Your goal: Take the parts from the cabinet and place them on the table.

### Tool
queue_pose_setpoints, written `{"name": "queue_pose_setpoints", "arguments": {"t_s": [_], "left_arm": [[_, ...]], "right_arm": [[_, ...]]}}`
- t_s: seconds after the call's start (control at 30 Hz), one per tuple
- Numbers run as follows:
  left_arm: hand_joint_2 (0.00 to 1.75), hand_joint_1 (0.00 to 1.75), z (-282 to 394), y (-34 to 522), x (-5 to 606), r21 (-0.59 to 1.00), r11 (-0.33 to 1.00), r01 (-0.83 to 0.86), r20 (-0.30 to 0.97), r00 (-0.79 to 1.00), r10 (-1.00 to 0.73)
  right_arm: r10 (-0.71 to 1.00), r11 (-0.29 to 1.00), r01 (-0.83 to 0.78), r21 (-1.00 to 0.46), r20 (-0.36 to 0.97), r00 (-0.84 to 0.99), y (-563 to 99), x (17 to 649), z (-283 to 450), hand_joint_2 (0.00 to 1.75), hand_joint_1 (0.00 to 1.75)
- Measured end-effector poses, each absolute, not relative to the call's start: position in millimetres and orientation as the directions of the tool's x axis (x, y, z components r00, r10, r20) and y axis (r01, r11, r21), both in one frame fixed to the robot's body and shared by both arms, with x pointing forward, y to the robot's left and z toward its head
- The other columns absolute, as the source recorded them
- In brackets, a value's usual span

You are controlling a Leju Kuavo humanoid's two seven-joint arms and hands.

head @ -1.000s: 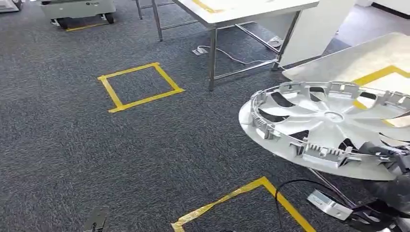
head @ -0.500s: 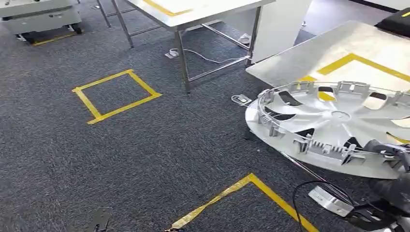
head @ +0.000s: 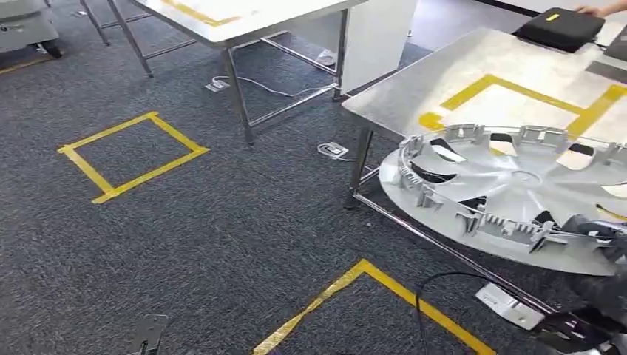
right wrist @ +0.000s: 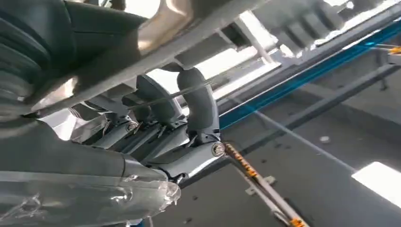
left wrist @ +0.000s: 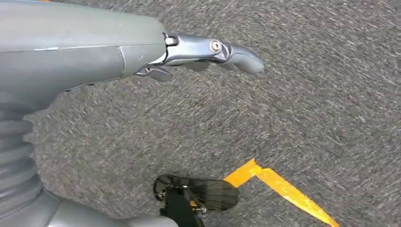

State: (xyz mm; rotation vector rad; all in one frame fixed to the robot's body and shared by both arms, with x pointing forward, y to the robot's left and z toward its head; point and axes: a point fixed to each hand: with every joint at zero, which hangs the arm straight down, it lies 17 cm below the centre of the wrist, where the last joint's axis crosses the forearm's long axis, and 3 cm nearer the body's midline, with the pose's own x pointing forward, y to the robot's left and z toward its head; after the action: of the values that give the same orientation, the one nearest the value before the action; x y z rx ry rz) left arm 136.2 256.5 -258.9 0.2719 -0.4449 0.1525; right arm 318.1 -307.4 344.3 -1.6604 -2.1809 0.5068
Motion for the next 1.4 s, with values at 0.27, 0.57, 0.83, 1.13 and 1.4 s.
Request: {"name": "queue_pose_setpoints", "arguments": {"t_s": [0.27,0.57,0.83,1.13,1.4], "left_arm": [[1.75,0.0,-258.4,256.4,138.6,0.222,0.953,-0.204,0.447,0.89,0.087],[1.75,0.0,-258.7,256.2,136.6,0.223,0.953,-0.203,0.448,0.89,0.085],[1.75,0.0,-258.0,258.4,139.0,0.229,0.951,-0.208,0.451,0.888,0.085],[1.75,0.0,-261.7,261.3,122.1,0.235,0.947,-0.219,0.429,0.897,0.101],[1.75,0.0,-258.3,259.0,135.5,0.225,0.947,-0.231,0.453,0.885,0.108]], "right_arm": [[0.967,0.245,0.842,-0.481,0.064,-0.245,-309.2,318.6,344.7,1.75,1.75],[0.968,0.245,0.845,-0.475,0.078,-0.237,-312.7,320.2,346.4,1.75,1.75],[0.968,0.247,0.852,-0.462,0.089,-0.233,-314.9,323.4,350.8,1.75,1.75],[0.965,0.26,0.838,-0.479,0.112,-0.236,-315.9,329.0,342.3,1.75,1.75],[0.965,0.262,0.841,-0.474,0.109,-0.239,-315.2,331.0,343.9,1.75,1.75]]}}
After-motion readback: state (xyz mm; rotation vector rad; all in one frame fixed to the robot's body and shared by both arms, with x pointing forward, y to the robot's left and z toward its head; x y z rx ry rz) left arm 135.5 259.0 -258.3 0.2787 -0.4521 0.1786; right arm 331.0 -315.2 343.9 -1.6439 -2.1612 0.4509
